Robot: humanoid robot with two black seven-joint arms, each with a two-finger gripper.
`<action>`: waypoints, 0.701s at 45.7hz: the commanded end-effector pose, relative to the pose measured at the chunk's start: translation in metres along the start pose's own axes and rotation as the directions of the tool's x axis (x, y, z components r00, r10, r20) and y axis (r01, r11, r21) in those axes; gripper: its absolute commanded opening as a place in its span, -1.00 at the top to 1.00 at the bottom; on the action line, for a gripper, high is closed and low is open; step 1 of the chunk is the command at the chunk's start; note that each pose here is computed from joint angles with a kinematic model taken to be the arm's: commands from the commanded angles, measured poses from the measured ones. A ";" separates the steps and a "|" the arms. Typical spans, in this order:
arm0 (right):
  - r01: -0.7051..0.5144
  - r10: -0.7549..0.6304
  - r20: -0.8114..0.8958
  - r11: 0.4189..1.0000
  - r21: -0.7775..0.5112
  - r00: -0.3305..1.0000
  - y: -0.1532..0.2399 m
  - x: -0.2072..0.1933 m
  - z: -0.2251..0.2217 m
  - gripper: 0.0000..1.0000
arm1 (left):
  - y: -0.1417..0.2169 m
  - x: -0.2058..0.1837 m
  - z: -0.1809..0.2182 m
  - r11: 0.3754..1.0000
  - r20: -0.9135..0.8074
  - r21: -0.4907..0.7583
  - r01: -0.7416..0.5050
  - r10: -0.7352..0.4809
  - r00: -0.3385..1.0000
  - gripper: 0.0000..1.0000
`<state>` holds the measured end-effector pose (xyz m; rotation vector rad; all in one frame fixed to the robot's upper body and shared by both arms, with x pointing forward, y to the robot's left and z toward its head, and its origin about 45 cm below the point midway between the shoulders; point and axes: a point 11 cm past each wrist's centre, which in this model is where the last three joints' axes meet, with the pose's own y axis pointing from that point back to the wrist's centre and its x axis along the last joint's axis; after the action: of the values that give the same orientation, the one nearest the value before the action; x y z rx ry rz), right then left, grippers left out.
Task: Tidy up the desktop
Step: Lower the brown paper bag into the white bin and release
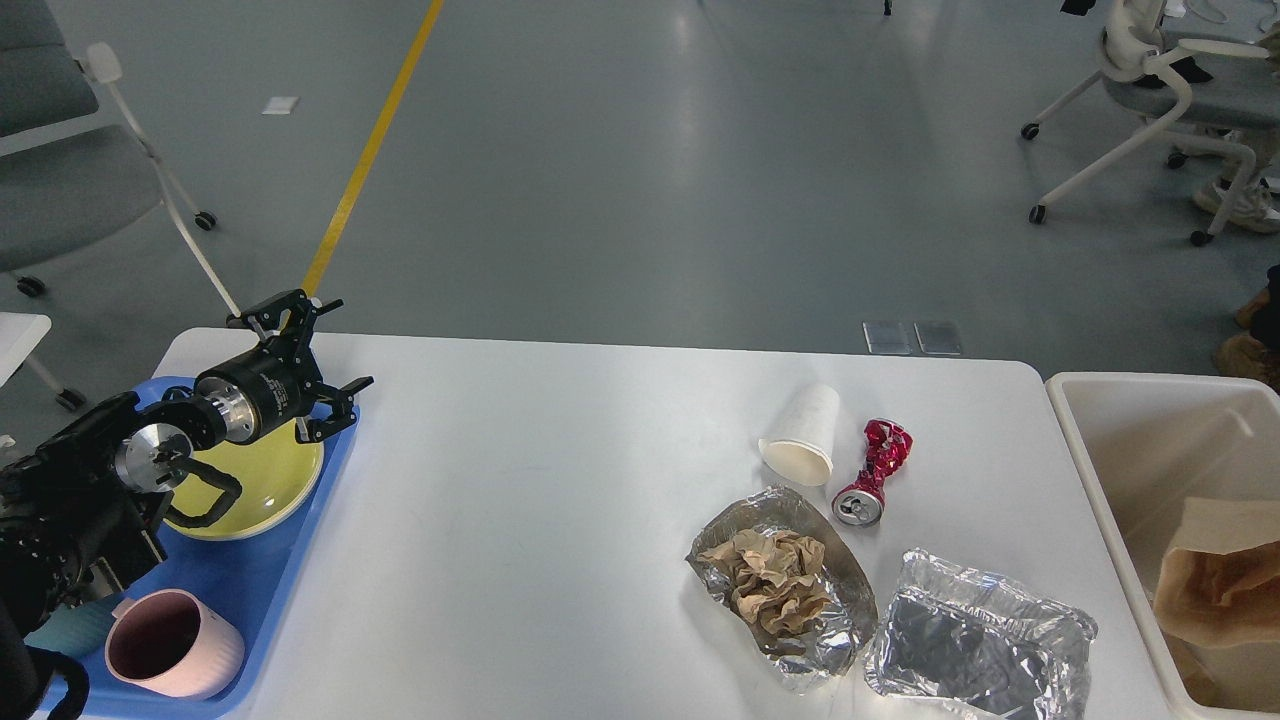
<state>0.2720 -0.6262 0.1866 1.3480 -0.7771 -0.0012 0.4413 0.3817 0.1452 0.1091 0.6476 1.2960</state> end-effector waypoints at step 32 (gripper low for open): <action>0.227 -0.238 0.163 0.970 0.081 0.958 0.047 0.020 -0.020 -1.00 | 0.000 0.000 0.000 1.000 0.000 0.000 0.000 0.000 1.000 -0.93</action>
<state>0.2652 -0.6061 0.1977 1.4687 -0.7458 -0.2131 0.4413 0.3817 0.1452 0.1091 0.6476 1.2959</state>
